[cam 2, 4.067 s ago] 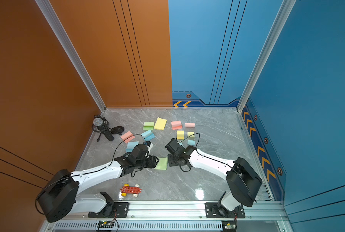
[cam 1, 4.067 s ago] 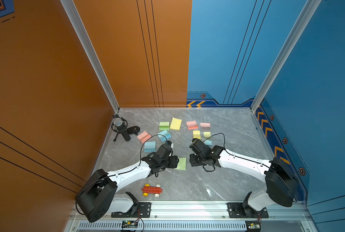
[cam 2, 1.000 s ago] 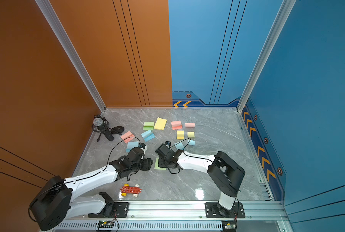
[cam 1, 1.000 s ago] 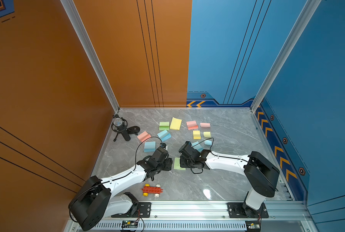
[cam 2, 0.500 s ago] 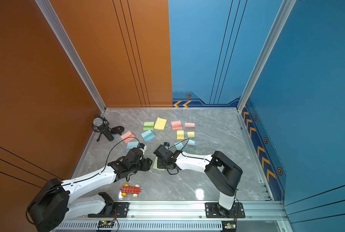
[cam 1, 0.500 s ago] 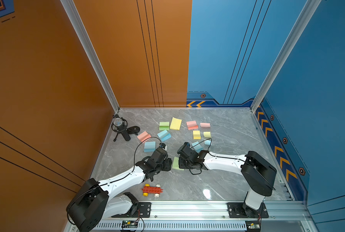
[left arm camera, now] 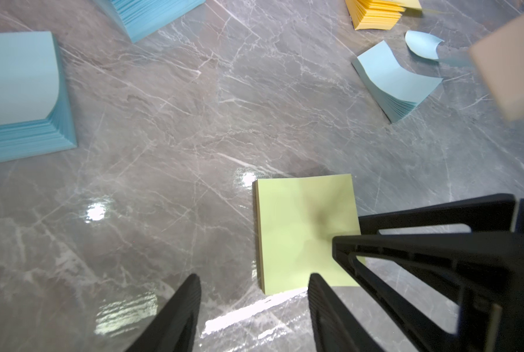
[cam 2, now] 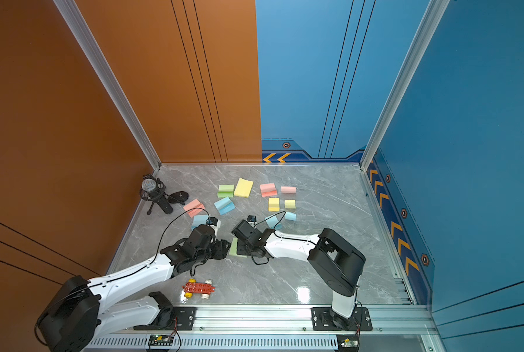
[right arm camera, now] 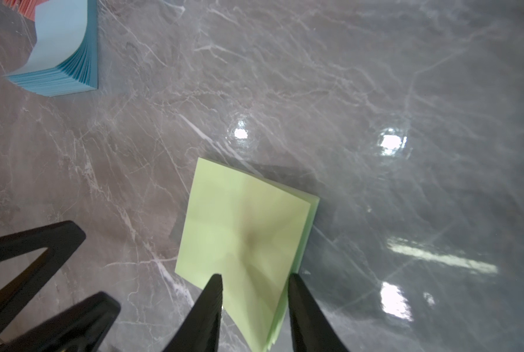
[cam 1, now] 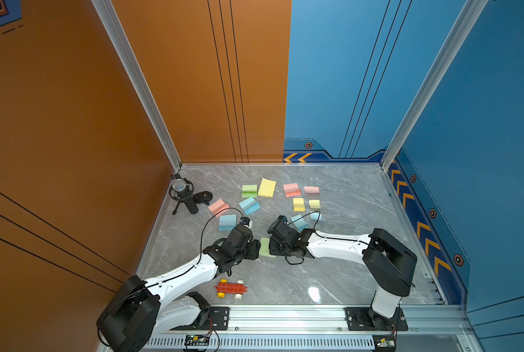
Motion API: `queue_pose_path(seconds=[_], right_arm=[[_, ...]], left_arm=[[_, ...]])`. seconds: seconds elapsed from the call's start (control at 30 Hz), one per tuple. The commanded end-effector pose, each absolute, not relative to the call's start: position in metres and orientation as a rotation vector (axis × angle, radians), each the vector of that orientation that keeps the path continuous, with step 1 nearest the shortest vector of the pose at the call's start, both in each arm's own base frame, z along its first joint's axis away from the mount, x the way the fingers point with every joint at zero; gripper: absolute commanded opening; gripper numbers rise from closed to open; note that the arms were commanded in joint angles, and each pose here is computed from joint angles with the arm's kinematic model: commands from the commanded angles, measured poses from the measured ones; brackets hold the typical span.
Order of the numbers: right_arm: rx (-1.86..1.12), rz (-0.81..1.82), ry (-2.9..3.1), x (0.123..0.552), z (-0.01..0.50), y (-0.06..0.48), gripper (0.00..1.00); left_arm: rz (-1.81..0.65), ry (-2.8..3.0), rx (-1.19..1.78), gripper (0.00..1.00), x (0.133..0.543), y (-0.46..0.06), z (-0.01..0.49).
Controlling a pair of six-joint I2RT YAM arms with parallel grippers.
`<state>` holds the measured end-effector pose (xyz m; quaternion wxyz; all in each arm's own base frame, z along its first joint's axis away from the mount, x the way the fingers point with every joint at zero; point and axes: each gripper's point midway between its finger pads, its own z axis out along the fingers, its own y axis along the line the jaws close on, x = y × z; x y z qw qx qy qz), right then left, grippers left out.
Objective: Tear off pages from different memo pads
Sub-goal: Pick up the memo pad from the center of the board.
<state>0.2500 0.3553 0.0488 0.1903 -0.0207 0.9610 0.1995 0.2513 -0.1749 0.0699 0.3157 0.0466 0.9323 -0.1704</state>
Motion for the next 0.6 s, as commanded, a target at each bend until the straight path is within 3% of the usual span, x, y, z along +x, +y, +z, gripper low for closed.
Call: queue_pose_path(seconds=[0.0,0.57], right_arm=[[-0.064,0.492,2.673,0.2536,0.06,0.3543,0.42],[-0.075,0.477,2.666,0.2496,0.0653,0.3537,0.46]], left_arm=[[-0.432,2.469,0.12,0.6,0.2484,-0.1684,0.0663],[-0.441,2.465,0.111,0.6,0.2473,-0.1666,0.067]])
